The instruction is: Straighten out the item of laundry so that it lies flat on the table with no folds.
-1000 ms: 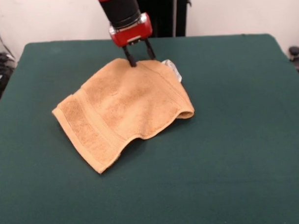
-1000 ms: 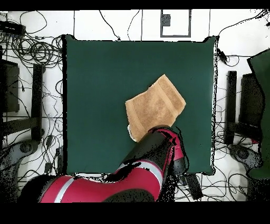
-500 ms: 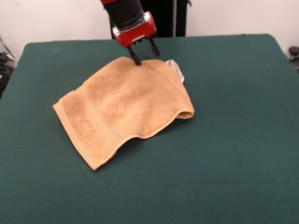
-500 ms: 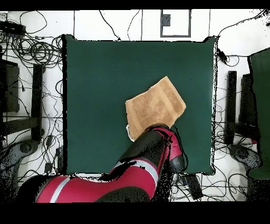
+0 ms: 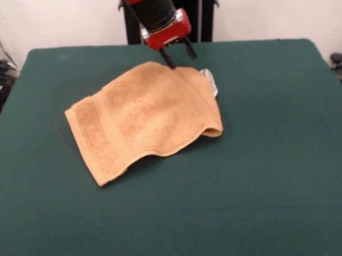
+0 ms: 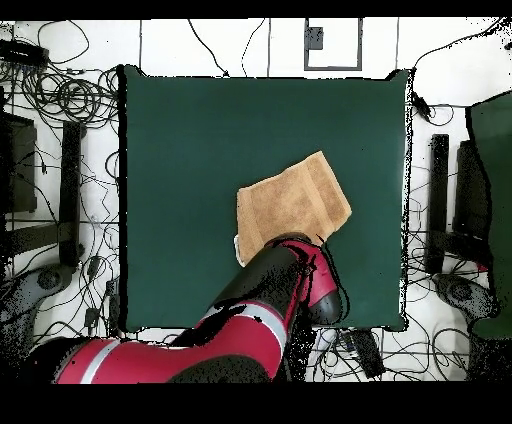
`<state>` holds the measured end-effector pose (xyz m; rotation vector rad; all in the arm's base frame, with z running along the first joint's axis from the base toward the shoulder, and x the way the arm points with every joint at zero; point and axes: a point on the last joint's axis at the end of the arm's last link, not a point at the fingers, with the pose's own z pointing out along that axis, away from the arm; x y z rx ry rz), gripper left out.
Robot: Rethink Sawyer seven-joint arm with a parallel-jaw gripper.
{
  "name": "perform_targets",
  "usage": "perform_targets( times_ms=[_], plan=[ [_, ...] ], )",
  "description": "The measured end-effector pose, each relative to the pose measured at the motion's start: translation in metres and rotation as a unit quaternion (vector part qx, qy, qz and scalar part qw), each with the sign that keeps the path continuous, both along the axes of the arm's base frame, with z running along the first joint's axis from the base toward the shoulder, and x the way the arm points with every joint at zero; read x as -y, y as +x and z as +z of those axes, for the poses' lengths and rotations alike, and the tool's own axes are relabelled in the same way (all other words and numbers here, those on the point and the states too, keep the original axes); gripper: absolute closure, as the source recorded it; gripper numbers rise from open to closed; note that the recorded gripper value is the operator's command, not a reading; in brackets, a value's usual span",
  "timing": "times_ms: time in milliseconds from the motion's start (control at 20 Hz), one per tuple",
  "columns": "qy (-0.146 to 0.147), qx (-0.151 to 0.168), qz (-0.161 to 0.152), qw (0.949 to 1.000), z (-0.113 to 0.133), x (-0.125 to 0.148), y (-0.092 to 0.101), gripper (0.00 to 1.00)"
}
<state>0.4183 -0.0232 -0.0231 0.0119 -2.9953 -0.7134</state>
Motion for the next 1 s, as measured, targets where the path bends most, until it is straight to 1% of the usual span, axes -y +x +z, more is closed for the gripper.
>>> perform_targets(
  times_ms=[150,200,350,550,650,700,850,900,1000],
  plan=[
    [0.009,-0.013,-0.01,0.9998,0.001,-0.006,-0.001,0.0],
    [0.015,-0.021,-0.017,0.9995,0.002,-0.009,-0.003,0.0],
    [0.022,-0.03,-0.023,0.999,0.004,-0.012,-0.005,0.0],
    [0.029,-0.033,-0.025,0.9987,0.004,-0.016,-0.006,0.0],
    [0.029,-0.027,-0.035,0.9986,0.003,-0.018,-0.004,0.0],
    [0.024,-0.005,-0.066,0.9975,0.003,-0.022,0.005,0.0],
    [0.014,0.03,-0.1,0.9944,0.005,-0.023,0.019,0.0],
    [0.004,0.06,-0.121,0.9909,0.009,-0.021,0.031,0.0],
    [-0.01,0.102,-0.14,0.9848,0.017,-0.018,0.048,0.0]
  ],
)
